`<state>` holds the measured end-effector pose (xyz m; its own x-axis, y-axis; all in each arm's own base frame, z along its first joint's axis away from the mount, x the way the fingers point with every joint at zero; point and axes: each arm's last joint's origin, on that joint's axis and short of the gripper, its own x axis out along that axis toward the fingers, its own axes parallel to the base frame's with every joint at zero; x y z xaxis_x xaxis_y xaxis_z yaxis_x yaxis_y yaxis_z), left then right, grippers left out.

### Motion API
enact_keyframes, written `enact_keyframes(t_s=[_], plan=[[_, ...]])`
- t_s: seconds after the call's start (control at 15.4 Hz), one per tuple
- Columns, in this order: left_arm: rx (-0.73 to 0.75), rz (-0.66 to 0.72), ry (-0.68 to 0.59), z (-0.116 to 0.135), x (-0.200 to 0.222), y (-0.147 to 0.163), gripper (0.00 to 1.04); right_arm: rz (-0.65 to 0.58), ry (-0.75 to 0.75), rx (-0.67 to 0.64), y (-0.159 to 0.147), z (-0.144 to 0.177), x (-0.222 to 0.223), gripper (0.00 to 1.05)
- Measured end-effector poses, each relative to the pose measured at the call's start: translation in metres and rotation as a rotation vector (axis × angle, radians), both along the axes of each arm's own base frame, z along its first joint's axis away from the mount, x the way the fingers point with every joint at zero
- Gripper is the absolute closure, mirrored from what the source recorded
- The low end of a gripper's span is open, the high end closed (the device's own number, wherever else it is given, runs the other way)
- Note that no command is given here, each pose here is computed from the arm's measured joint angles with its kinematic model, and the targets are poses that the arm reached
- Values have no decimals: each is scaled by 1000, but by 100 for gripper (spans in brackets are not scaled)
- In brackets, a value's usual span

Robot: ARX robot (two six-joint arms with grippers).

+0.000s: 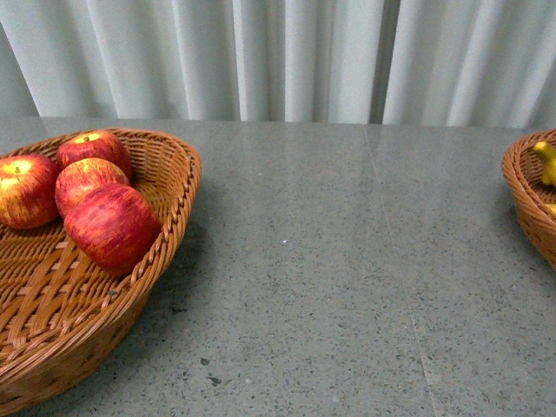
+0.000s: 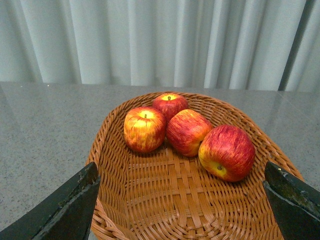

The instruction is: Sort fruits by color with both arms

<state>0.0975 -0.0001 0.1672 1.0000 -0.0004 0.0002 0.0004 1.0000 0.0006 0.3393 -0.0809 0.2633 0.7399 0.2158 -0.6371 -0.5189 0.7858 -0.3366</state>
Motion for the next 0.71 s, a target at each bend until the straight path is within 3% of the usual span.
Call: enact_keyframes(t_s=[0.39,0.71], plan=[[0,0,0,0,0,0,7,36,-355,264,34,84,-25,7],[0,0,0,0,0,0,7,3,-534,515,35,90,-97,7]])
